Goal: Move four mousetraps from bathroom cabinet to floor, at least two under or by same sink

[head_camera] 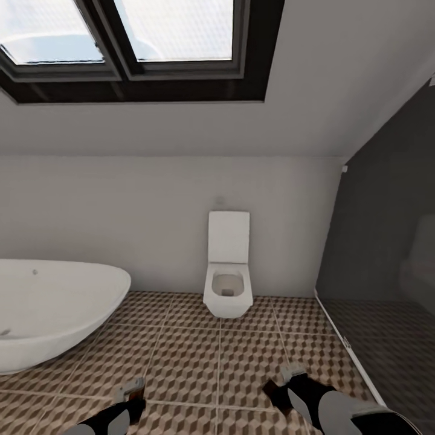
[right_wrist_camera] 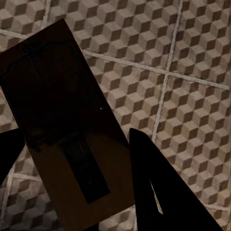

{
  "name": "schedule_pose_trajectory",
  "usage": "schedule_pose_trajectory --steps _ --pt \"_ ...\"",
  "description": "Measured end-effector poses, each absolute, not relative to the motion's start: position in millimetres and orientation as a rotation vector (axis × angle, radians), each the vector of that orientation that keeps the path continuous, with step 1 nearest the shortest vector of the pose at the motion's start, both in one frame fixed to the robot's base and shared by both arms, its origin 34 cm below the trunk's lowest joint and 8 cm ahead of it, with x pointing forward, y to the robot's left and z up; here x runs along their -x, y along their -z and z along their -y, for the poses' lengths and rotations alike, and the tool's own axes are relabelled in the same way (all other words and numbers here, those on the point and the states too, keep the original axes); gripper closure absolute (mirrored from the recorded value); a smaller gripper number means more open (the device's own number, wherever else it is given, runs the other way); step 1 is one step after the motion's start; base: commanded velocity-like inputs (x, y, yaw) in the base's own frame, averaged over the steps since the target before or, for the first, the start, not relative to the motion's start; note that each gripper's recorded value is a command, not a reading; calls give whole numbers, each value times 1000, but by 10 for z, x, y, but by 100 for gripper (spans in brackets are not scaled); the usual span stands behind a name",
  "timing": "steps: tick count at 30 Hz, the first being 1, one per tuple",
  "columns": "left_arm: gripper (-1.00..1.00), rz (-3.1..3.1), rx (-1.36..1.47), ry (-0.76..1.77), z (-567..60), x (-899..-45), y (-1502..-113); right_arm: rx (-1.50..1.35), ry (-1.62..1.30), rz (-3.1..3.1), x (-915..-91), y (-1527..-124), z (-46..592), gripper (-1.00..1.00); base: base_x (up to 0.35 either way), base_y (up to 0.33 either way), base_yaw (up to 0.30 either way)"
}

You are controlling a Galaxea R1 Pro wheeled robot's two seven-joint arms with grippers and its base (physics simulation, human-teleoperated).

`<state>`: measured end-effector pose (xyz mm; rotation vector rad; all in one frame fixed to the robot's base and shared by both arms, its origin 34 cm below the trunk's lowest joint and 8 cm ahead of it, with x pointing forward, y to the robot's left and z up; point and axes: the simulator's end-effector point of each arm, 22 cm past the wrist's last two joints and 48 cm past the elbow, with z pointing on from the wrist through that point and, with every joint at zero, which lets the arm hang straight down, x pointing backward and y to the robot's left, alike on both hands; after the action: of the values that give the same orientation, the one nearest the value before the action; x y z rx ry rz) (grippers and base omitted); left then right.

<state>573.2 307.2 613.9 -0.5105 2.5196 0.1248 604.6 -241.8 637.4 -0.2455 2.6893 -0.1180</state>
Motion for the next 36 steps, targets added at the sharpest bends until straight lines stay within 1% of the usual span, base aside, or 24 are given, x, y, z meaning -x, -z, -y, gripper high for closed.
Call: schedule_pose_trajectory --steps 7,12,13,15,19,28,36 --pt "100 -2519 509 -130 -3095 -5732 -6141 242 123 -2689 -6047 -6375 2439 100 324 0 0" --pt "100 -2509 522 -169 -3354 -5723 -6162 211 125 -2702 -6029 -6366 2527 100 324 0 0" --pt "100 -2506 526 -185 -3456 -5717 -6172 168 130 -2708 -6024 -6365 2642 100 324 0 0" --pt "100 -2520 519 -198 -3618 -5777 -6237 0 150 -2725 -5992 -6374 3084 100 324 0 0" --pt "100 -2522 479 -143 -3521 -6093 -6472 -84 223 -2697 -6066 -6470 3448 100 324 0 0" --pt "100 -2517 419 -78 -3418 -6472 -6873 -139 323 -2596 -6378 -6777 3805 100 324 0 0" --pt "100 -2431 398 -88 -3615 -6781 -7273 -283 417 -2483 -6599 -7152 4371 100 324 0 0"
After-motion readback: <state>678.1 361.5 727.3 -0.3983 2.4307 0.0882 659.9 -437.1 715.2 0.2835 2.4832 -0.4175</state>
